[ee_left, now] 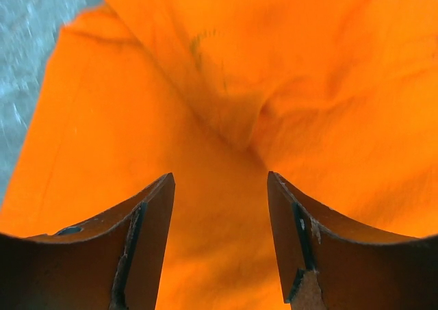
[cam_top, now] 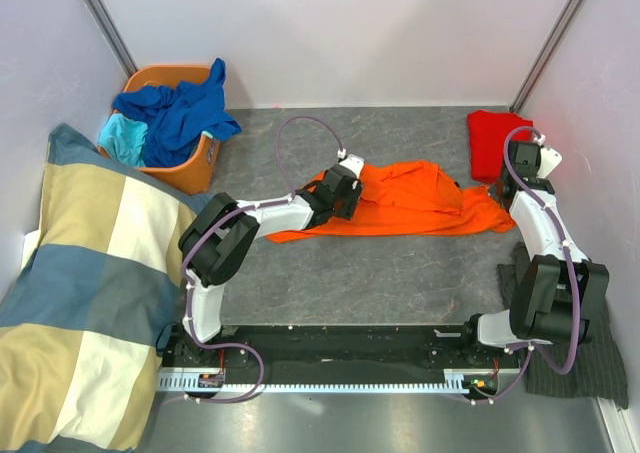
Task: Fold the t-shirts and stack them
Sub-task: Flatten out the tshirt
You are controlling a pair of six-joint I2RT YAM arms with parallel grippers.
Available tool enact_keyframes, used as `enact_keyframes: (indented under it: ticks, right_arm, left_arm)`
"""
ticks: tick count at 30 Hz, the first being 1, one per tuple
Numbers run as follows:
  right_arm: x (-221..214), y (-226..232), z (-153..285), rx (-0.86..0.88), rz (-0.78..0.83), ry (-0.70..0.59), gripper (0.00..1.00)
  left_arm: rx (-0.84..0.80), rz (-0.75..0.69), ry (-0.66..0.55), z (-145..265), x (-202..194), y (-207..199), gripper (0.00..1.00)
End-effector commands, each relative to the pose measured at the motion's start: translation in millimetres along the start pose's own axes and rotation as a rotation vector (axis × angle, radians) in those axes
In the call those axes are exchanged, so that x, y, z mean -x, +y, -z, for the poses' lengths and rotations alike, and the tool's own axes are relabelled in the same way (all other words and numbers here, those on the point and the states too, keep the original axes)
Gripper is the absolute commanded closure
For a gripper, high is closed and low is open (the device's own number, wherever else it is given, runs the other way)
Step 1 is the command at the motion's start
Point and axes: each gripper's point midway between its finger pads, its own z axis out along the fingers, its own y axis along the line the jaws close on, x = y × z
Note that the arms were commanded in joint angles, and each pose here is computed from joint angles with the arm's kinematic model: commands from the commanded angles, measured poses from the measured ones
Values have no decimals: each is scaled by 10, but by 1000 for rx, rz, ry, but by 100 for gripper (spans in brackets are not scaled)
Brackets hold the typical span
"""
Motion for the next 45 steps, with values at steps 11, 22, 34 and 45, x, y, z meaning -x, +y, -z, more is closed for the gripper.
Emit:
enact_keyframes:
  ticks: [11, 22, 34, 45]
  right_arm:
    - [6, 87, -7, 27, 21, -7, 100]
    - [-38, 111, -29, 30, 34, 5, 100]
    - [-24, 124, -19, 33, 29, 1, 100]
    - [460, 214, 398, 101, -46, -124, 100]
  left_arm:
    - [39, -63, -110, -341, 475, -86, 36]
    - [45, -71, -116, -400, 586, -102, 49]
    - [90, -77, -94, -236, 470, 96, 98]
    - [64, -69, -236, 803, 1445, 867, 98]
